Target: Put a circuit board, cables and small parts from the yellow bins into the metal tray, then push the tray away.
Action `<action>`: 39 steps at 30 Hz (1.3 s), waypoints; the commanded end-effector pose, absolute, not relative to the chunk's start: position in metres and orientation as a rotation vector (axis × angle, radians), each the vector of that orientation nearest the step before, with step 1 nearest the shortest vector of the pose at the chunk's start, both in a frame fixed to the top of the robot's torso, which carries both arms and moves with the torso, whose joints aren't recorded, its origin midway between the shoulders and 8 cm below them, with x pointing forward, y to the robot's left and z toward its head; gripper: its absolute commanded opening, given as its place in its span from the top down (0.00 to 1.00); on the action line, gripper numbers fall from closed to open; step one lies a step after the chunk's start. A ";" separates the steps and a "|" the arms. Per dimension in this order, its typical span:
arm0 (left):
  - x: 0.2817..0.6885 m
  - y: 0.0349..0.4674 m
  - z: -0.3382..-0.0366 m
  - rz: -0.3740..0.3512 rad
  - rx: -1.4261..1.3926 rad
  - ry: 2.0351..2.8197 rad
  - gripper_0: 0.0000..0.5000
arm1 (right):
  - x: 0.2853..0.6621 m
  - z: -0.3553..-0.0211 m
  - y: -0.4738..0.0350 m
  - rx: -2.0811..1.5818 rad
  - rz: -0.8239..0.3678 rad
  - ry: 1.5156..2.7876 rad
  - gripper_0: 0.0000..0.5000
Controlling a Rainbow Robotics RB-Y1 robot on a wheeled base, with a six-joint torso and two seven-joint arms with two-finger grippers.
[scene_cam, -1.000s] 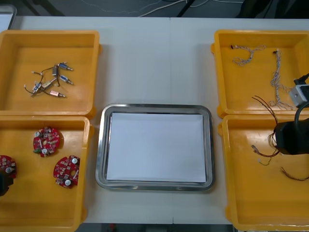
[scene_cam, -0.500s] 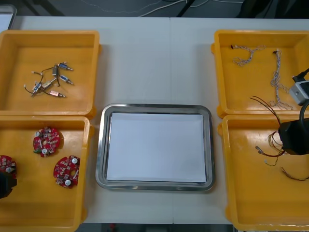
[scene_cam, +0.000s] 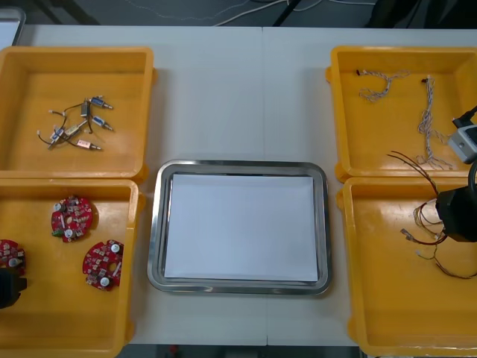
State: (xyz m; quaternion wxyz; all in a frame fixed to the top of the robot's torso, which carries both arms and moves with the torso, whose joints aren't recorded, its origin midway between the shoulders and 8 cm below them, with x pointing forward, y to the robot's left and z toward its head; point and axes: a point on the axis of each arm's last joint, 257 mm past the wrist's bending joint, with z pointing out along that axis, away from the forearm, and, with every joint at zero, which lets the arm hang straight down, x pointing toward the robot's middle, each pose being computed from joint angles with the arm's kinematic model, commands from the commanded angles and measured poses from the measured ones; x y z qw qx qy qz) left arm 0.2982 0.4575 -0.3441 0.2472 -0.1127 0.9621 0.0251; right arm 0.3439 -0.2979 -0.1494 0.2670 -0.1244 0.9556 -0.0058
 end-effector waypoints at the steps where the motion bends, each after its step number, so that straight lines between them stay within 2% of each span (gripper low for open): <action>1: 0.312 0.448 -0.342 0.082 -0.168 2.608 0.00 | 0.350 -0.127 -0.304 -0.324 -0.053 2.539 1.00; 12: 0.317 0.446 -0.338 0.073 -0.168 2.595 0.00 | 0.354 -0.129 -0.304 -0.323 -0.050 2.559 1.00; 15: 0.318 0.447 -0.338 0.083 -0.167 2.592 0.10 | 0.354 -0.130 -0.304 -0.321 -0.055 2.563 1.00; 16: 0.318 0.447 -0.338 0.083 -0.167 2.592 0.18 | 0.354 -0.131 -0.304 -0.320 -0.054 2.566 1.00; 18: 0.318 0.448 -0.338 0.088 -0.165 2.593 0.52 | 0.354 -0.133 -0.304 -0.316 -0.043 2.573 1.00; 20: 0.318 0.448 -0.338 0.090 -0.168 2.593 0.79 | 0.354 -0.133 -0.304 -0.317 -0.039 2.578 1.00; 22: 0.318 0.448 -0.338 0.088 -0.169 2.591 0.97 | 0.354 -0.134 -0.303 -0.317 -0.036 2.580 1.00; 23: 0.318 0.448 -0.338 0.089 -0.168 2.591 1.00 | 0.354 -0.134 -0.303 -0.316 -0.030 2.580 1.00; 31: 0.321 0.447 -0.335 0.081 -0.166 2.577 1.00 | 0.354 -0.134 -0.302 -0.318 -0.030 2.581 1.00; 39: 0.338 0.442 -0.305 0.088 -0.140 2.544 1.00 | 0.354 -0.134 -0.302 -0.318 -0.030 2.581 1.00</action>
